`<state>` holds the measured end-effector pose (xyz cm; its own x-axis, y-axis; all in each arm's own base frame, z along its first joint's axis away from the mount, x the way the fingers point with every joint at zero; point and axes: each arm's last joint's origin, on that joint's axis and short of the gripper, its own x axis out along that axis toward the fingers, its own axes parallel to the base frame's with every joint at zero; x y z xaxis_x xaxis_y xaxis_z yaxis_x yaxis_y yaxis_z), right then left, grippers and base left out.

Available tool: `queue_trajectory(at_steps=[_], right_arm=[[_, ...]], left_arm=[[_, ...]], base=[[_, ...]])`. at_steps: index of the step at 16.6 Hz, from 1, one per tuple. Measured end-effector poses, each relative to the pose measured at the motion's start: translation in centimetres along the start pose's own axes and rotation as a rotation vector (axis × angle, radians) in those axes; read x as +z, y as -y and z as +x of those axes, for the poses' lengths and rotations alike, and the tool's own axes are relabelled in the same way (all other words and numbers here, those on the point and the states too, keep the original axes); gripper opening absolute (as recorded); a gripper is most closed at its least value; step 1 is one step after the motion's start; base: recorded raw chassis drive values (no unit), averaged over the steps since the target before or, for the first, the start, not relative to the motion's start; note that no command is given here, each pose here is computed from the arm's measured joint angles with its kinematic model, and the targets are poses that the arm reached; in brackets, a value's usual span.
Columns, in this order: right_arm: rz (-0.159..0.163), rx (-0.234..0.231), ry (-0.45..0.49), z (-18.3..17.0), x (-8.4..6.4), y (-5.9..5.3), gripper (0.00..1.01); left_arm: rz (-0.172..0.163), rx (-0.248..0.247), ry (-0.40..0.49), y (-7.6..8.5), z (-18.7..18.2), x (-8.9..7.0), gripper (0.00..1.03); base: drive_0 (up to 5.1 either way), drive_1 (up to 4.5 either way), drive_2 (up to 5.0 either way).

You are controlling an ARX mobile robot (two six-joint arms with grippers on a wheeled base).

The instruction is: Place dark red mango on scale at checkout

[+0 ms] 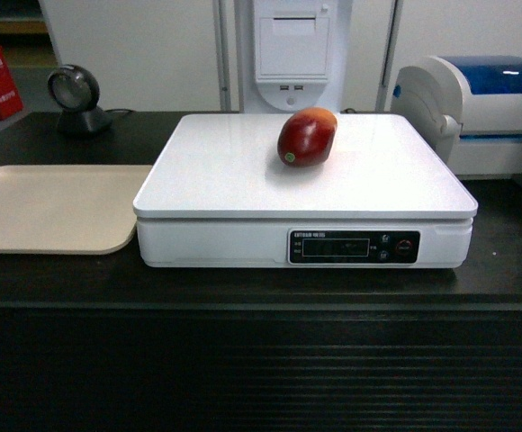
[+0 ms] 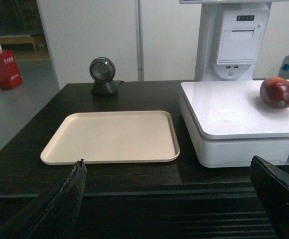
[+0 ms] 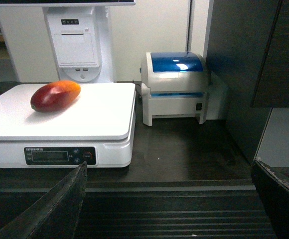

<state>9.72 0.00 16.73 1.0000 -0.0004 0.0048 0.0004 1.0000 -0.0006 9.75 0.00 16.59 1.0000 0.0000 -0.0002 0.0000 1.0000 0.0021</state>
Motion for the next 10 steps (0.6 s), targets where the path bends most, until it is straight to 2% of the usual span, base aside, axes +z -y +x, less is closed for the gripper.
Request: queue_trajectory(at_steps=[10], right_arm=[[0.0, 0.0, 0.0, 0.0, 0.0, 0.0, 0.98]], left_arm=[[0.0, 0.0, 0.0, 0.0, 0.0, 0.0, 0.98]], base=[[0.0, 0.0, 0.0]])
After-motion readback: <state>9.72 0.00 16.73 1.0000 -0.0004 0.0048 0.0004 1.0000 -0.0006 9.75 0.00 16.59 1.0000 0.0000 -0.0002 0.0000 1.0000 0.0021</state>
